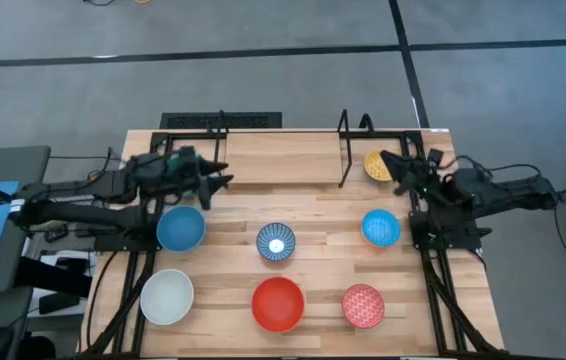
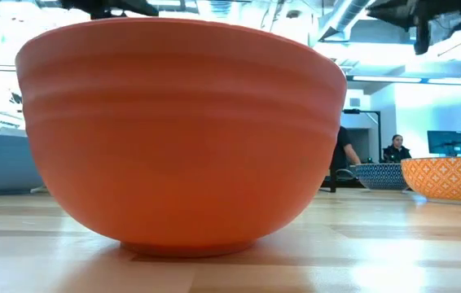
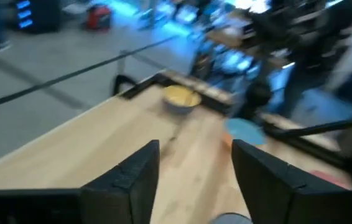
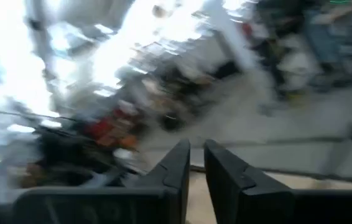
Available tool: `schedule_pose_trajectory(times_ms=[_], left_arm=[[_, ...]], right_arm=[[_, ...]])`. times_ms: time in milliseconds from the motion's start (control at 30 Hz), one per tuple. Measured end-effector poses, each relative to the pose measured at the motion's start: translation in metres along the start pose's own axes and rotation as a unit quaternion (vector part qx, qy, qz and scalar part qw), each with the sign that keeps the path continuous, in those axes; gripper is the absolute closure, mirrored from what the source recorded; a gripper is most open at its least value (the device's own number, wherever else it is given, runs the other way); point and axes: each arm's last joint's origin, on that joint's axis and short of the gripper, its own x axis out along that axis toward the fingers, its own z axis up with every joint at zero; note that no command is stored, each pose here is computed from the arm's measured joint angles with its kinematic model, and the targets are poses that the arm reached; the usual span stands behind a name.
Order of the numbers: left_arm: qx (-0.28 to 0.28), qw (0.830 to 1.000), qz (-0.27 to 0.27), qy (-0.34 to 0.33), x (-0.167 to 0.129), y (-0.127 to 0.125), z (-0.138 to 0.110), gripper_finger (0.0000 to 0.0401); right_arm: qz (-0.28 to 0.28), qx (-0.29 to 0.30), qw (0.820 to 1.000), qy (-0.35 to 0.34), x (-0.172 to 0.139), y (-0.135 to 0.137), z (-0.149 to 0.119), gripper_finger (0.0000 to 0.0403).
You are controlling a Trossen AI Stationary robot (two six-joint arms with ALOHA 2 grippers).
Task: Place and stack bowls onto a shelf
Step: Put the yellow patterned bowl on the shelf
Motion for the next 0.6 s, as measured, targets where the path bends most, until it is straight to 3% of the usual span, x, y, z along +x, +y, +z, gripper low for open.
schedule_pose_trajectory(times_ms=[233,433,600], left_arm=[[-0.001,0.993,0.068,0.098,0.022,-0.005,0.042,0.0199],[0.006,0.991,0.075,0.109,0.040,-0.009,0.054,0.0199],[-0.002,0.990,0.079,0.113,0.059,-0.011,0.048,0.0199]], right_arm=[[-0.135,-0.004,0.984,0.115,0.018,0.005,0.018,0.0268],[-0.337,0.025,0.922,0.189,0.023,-0.018,0.021,0.0249],[-0.385,0.034,0.877,0.286,0.035,-0.034,0.016,0.0260]])
